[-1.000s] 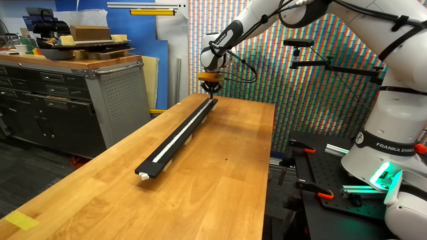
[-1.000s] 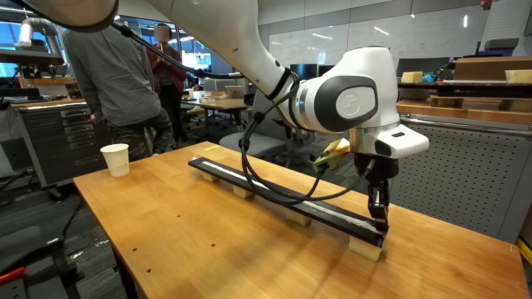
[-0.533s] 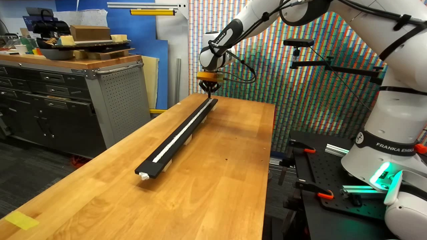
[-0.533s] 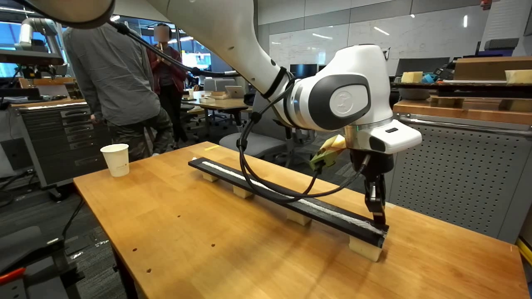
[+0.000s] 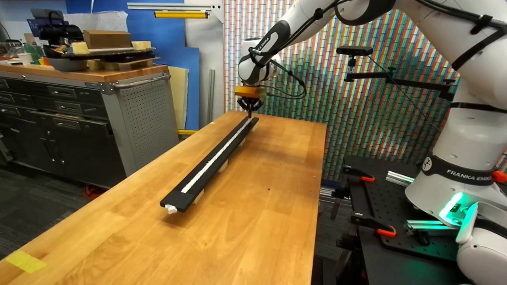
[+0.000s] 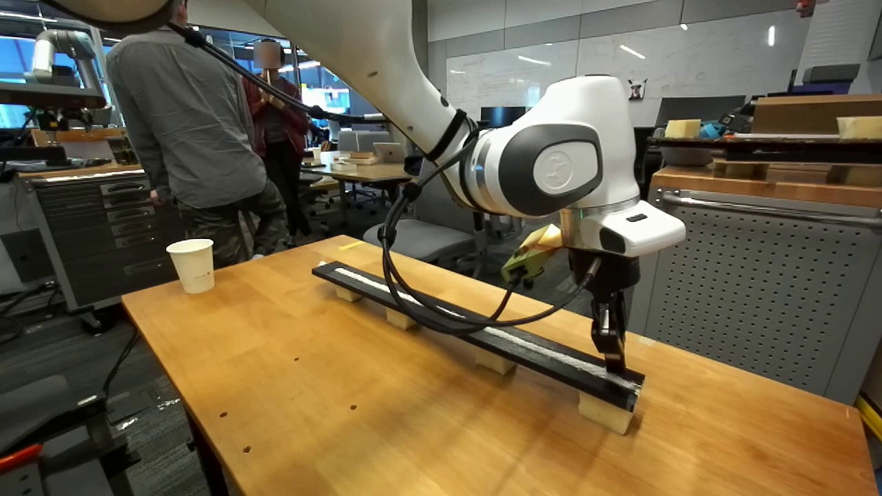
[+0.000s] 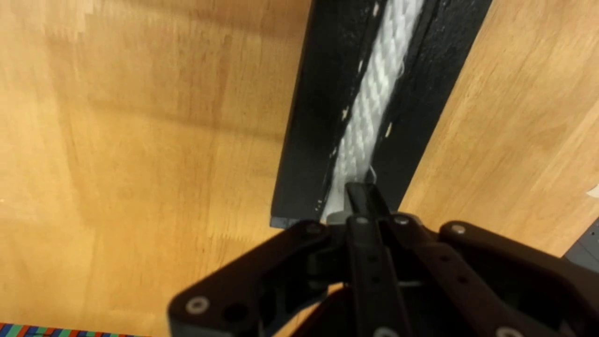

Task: Straighten the white string on the black object

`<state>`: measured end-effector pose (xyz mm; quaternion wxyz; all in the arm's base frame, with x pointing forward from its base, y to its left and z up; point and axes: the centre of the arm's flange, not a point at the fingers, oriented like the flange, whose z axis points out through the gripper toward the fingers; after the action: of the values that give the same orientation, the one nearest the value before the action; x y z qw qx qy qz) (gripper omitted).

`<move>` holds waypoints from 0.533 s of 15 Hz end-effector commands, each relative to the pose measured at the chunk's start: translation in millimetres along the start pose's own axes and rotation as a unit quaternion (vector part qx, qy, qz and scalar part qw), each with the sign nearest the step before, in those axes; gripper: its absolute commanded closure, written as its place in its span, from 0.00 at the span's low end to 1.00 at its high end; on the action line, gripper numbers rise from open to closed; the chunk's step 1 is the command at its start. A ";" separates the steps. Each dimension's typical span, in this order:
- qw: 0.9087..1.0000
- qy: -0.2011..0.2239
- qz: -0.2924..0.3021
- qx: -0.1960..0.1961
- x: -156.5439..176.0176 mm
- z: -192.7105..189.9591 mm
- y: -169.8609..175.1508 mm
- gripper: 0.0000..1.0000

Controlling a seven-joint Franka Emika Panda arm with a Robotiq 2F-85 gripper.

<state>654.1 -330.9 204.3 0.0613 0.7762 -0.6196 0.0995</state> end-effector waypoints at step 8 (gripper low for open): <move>1.000 -0.007 -0.020 0.001 -12.1 -14.4 5.7 1.00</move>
<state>649.8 -318.1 210.1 0.0587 0.7850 -0.6094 0.0949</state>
